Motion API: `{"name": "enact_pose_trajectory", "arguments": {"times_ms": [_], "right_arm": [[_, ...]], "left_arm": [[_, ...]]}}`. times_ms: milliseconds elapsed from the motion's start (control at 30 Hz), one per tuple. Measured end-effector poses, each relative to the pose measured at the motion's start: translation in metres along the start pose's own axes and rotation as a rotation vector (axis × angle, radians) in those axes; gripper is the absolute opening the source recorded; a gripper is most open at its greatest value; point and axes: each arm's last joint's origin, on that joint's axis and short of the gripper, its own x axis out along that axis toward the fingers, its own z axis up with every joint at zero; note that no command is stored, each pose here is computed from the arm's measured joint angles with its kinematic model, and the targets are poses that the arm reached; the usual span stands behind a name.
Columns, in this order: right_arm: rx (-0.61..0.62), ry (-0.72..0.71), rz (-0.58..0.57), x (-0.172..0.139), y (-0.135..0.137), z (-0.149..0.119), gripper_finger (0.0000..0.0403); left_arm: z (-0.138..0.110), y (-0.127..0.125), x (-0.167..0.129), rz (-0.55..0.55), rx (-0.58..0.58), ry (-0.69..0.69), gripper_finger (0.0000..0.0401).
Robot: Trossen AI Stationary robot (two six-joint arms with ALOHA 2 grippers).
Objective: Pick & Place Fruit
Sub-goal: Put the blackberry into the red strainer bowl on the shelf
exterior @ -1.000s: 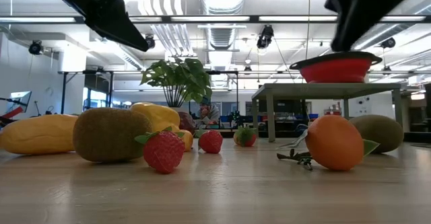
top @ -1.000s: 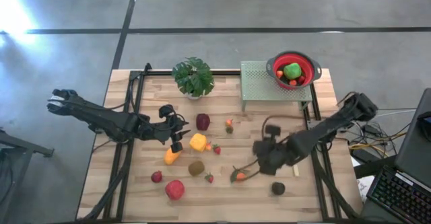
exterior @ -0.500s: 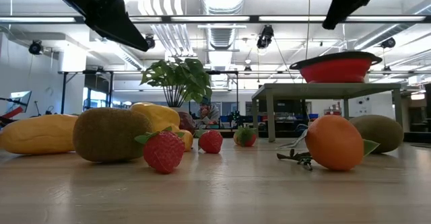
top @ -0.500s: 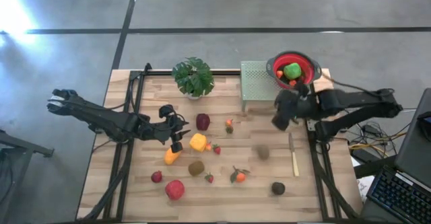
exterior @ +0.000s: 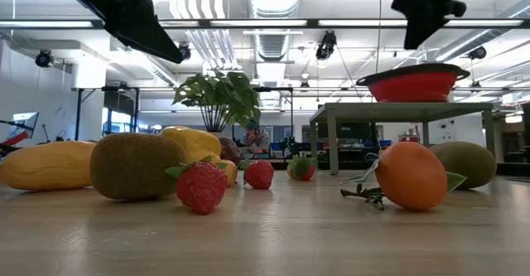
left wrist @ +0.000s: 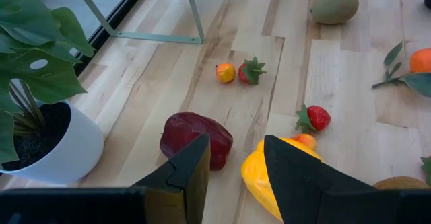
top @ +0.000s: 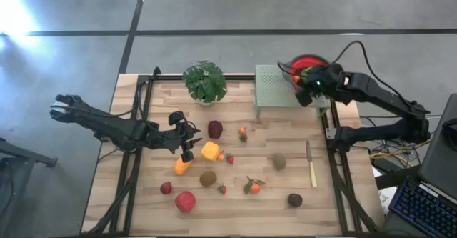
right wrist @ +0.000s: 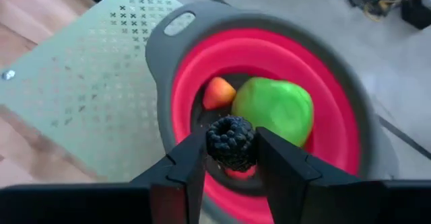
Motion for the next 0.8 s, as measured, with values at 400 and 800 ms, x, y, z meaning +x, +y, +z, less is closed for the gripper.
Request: {"name": "enact_pose_trajectory", "arguments": {"times_ms": [400, 800], "right_arm": [[0.026, 0.151, 0.045, 0.063, -0.006, 0.024, 0.0125], [0.009, 0.26, 0.02, 0.098, -0.009, 0.027, 0.0119]], "left_arm": [[0.0, 0.0, 0.0, 0.0, 0.0, 0.0, 0.0147], [0.0, 0.0, 0.0, 0.0, 0.0, 0.0, 0.0147]]}}
